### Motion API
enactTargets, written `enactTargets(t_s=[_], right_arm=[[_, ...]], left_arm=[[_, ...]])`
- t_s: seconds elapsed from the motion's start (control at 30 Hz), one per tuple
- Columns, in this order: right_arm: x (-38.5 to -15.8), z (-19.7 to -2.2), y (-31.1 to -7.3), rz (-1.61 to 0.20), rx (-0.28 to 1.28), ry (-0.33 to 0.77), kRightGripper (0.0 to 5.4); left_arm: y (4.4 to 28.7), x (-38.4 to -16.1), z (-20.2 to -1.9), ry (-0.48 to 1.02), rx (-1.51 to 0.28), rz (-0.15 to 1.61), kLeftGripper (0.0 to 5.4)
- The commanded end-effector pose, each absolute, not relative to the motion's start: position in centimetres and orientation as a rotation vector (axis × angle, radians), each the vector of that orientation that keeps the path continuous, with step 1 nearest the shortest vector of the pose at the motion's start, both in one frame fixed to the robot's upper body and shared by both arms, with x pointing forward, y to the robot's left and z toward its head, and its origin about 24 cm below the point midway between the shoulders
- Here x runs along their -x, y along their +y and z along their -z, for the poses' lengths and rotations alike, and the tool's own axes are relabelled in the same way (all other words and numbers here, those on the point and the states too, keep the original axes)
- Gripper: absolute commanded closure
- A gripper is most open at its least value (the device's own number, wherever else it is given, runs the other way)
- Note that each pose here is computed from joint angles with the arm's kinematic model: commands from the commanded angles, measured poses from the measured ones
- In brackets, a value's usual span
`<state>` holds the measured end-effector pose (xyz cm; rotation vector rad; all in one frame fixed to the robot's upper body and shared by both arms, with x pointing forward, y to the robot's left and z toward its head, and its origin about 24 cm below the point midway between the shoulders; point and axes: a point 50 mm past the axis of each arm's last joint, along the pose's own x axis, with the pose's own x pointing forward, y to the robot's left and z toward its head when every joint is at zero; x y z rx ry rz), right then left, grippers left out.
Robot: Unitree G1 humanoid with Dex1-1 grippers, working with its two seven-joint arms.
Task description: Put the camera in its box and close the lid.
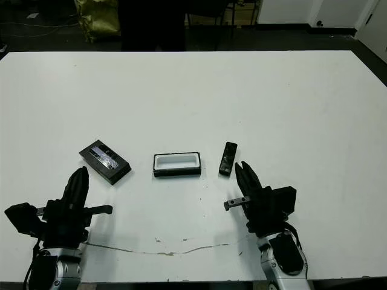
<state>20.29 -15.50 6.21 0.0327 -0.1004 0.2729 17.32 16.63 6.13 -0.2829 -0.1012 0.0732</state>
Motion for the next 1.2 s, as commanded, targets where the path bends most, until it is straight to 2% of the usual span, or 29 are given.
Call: enactTargets(t_s=[0.03, 0.4, 0.73, 0.93, 1.03, 1.2], right_arm=[[-20.0, -5.8, -15.6, -0.266, -0.032, -0.057, 5.4], [-20.3, -5.7, -15.3, -0.261, -0.04, -0.047, 5.4], [-21.0, -7.4, -14.2, -0.227, -0.022, -0.11, 5.4], [-21.6, -8.5, -12.6, -0.133, 0.013, -0.054, 5.4], [-21.9, -8.9, -11.8, -0.11, 0.044, -0.008, 5.04], [-22.7, -9.2, -10.8, -0.081, 0.101, 0.022, 3.97]], left_arm=[[16.7, -17.0, -5.7, -0.071, 0.291, -0.079, 5.36], [16.1, -17.4, -5.6, -0.067, 0.257, -0.058, 5.36], [15.6, -17.5, -5.6, -0.069, 0.248, -0.045, 5.36], [15.6, -17.5, -5.6, -0.069, 0.25, -0.029, 5.36], [15.6, -17.5, -5.5, -0.057, 0.253, -0.033, 5.4], [15.5, -17.4, -5.3, -0.055, 0.251, -0.025, 5.4]])
